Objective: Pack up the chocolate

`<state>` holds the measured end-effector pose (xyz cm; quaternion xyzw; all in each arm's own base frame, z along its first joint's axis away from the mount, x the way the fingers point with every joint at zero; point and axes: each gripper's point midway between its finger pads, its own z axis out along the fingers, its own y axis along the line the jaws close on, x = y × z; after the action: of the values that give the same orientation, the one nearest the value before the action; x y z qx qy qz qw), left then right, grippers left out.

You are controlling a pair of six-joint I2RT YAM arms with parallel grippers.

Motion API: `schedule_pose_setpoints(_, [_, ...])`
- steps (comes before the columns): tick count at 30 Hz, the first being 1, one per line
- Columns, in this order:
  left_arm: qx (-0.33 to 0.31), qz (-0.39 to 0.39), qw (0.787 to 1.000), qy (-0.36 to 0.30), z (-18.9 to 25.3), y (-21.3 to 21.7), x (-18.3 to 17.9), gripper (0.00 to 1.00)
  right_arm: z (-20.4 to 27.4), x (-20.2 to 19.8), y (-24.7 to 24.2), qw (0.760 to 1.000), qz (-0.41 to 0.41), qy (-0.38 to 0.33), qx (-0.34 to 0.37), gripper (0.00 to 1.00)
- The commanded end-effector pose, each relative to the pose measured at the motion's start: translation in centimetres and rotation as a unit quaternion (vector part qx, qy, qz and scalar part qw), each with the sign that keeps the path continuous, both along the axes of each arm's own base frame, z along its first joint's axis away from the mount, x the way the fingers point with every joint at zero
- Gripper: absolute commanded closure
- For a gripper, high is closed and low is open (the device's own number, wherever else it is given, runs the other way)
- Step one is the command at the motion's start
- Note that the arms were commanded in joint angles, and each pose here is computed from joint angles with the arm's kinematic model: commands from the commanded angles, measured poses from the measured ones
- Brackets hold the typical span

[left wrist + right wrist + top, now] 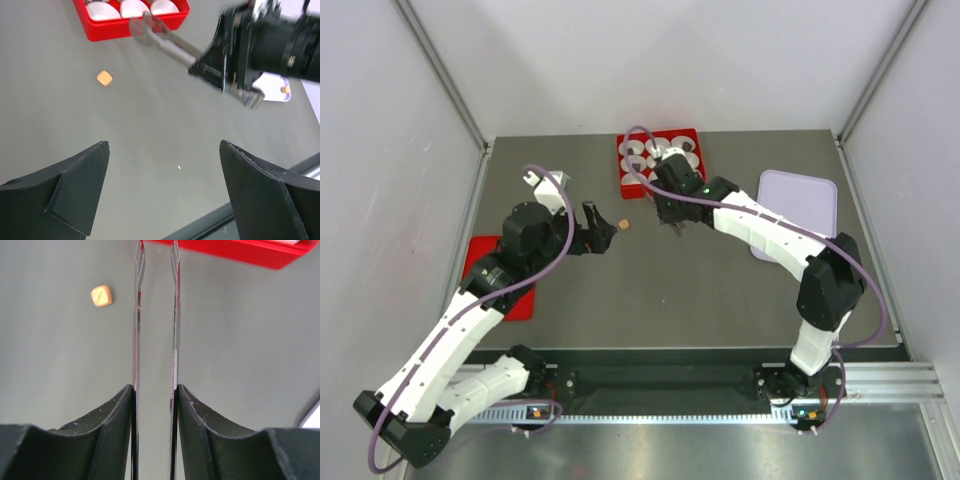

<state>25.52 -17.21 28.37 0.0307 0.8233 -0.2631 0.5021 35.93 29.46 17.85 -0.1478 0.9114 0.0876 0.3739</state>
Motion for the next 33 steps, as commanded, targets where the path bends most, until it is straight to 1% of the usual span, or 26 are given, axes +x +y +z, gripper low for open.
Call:
schedule_pose_setpoints(1, [0.000, 0.026, 0.999, -0.048, 3.4, 1.2, 0.5, 0.04, 0.3, -1.2, 3.3, 0.999, 0.046, -0.018, 0.018, 0.61])
schedule_pose_setpoints(5, [0.005, 0.050, 0.997, -0.063, 4.8, 2.4, 0.4, 0.04, -0.3, -1.9, 5.3, 0.997, 0.070, -0.027, 0.022, 0.59])
schedule_pose_setpoints(9, [-0.008, 0.058, 0.995, -0.078, 6.7, 2.9, -0.1, 0.05, -1.5, -2.7, 6.7, 0.996, 0.082, -0.018, 0.021, 0.55])
schedule_pose_setpoints(12, [-0.014, 0.061, 0.995, -0.082, 7.2, 3.1, -0.4, 0.05, -2.4, -3.2, 7.4, 0.995, 0.096, -0.016, 0.012, 0.55])
schedule_pose_setpoints(20, [-0.016, 0.058, 0.995, -0.081, 7.2, 3.1, -0.7, 0.05, -5.2, -3.2, 7.0, 0.993, 0.108, -0.011, -0.035, 0.55])
schedule_pose_setpoints(27, [-0.019, 0.056, 0.995, -0.081, 7.1, 3.0, -0.6, 0.05, -6.0, -4.3, 6.7, 0.991, 0.127, -0.001, -0.042, 0.55])
schedule_pose_setpoints(33, [-0.023, 0.055, 0.995, -0.081, 7.1, 2.8, -0.5, 0.05, -6.1, -4.7, 6.6, 0.990, 0.133, 0.003, -0.040, 0.59])
